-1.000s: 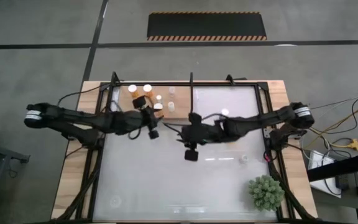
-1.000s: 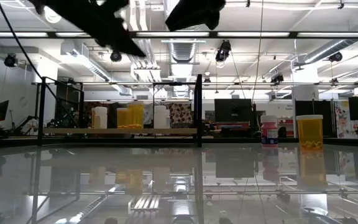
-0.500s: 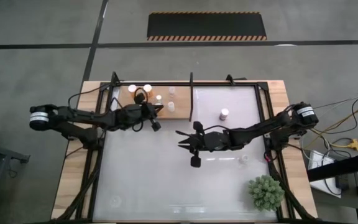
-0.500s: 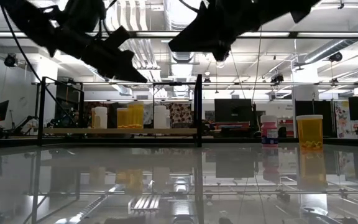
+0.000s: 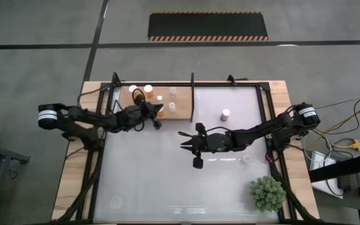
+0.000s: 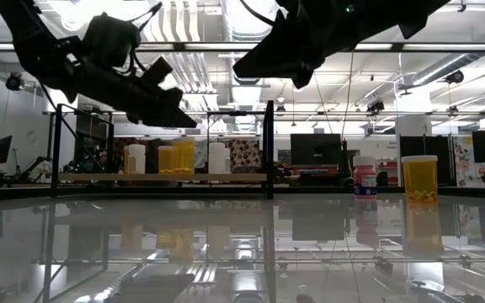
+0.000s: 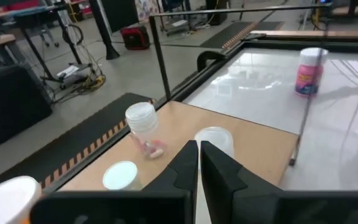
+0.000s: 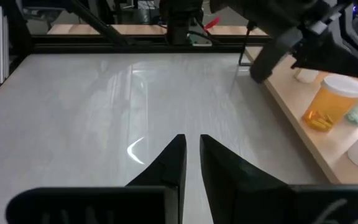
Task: Pick and place medicine bottles onto shelf by color
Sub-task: Put the bottom large yellow pill bottle on the shelf
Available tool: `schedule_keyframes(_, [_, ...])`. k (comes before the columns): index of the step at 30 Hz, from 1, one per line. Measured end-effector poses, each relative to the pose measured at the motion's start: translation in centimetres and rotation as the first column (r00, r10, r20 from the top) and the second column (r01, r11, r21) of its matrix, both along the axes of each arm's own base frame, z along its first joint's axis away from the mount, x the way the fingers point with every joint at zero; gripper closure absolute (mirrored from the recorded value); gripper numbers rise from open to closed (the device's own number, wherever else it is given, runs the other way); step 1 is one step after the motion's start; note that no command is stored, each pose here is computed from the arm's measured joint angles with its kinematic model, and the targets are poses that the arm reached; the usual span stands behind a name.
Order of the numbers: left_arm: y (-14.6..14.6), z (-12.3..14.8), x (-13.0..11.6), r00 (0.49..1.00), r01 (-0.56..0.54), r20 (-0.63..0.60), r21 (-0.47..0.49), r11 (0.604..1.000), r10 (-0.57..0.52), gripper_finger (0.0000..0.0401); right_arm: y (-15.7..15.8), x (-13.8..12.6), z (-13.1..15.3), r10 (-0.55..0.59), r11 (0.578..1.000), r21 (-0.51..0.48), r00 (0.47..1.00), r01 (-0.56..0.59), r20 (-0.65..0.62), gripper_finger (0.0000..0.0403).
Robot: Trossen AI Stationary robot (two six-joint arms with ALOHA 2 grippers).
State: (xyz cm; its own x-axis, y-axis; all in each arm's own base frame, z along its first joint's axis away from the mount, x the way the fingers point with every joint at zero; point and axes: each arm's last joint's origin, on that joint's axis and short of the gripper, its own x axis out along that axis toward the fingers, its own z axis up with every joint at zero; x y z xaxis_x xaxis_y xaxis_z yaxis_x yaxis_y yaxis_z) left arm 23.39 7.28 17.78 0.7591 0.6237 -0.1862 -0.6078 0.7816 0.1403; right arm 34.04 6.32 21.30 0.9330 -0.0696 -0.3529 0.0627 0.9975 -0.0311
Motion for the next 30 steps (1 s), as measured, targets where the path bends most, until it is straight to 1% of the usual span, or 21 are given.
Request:
schedule_keyframes(3, [0.5,-0.8,0.3,1.000,-0.016,-0.014,-0.006,1.000,0.016,0.0401,0.0,0.0,0.0,0.000,1.000,0.001,1.000,0.000,-0.001,0.0367])
schedule_keyframes(10, [1.5,-1.8,0.6,0.998,-0.055,-0.001,-0.027,0.998,0.055,0.0401,0.0,0.0,0.0,0.000,1.000,0.000,1.000,0.000,-0.004,0.0367])
schedule_keyframes(19, [1.6,-2.8,0.9,0.998,-0.059,-0.036,-0.040,0.997,0.058,0.0401,0.0,0.0,-0.1,0.000,1.000,-0.002,1.000,0.000,-0.010,0.0367])
schedule_keyframes(25, [1.5,-2.9,0.7,0.997,-0.064,-0.051,-0.060,0.996,0.061,0.0401,0.0,0.0,-0.1,0.000,1.000,-0.001,1.000,0.000,-0.010,0.0367])
schedule_keyframes(30, [1.5,-2.1,0.5,0.998,-0.060,-0.020,-0.053,0.997,0.059,0.0401,0.0,0.0,-0.1,-0.001,1.000,-0.001,1.000,0.001,-0.010,0.0367])
